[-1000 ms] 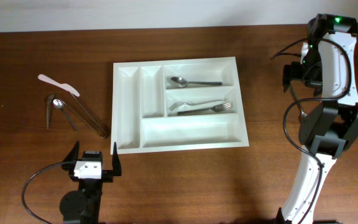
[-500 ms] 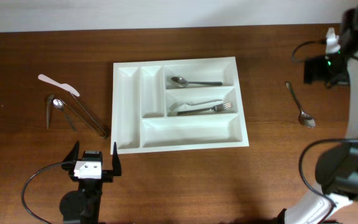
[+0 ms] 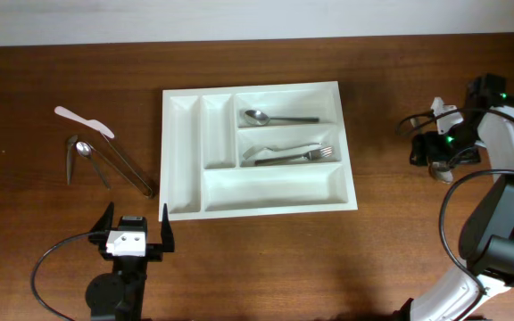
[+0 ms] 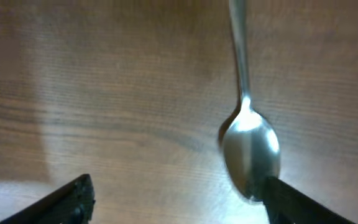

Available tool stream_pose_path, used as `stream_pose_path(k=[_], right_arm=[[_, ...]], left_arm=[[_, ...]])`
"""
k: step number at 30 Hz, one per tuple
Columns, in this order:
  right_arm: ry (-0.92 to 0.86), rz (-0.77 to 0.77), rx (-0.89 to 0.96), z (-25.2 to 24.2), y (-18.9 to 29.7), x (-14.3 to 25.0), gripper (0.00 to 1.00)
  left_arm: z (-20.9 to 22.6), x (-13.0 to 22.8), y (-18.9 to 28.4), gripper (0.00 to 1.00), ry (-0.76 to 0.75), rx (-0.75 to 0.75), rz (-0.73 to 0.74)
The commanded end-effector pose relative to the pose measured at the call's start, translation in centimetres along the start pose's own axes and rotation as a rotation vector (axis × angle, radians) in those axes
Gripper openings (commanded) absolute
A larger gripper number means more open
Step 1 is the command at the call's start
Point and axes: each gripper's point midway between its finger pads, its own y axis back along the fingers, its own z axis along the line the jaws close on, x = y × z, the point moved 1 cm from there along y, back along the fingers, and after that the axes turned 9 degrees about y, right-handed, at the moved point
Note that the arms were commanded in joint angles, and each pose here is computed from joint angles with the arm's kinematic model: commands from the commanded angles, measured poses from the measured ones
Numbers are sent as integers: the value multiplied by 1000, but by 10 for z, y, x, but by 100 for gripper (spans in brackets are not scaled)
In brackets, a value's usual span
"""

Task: Pack container
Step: 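Move the right gripper back toward the remaining spoon, then lower the right gripper and grasp the silver spoon by its handle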

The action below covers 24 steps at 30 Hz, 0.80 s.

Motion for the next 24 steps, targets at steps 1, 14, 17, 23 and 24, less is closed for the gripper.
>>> stream_pose_path(k=[1, 14, 17, 23, 24], right_arm=[[103, -89, -23, 0, 7, -12, 81], [75, -139, 130, -51, -4, -23, 91], [66, -135, 127, -55, -9, -21, 91], [65, -136, 75, -50, -26, -22, 90], [63, -128, 68, -50, -30, -21, 90]], left_arm=[[0, 1, 0, 99, 12, -2, -2], [0, 1, 0, 99, 12, -2, -2], [0, 1, 0, 99, 12, -2, -2], [0, 1, 0, 99, 12, -3, -2], [0, 1, 0, 99, 12, -3, -2]])
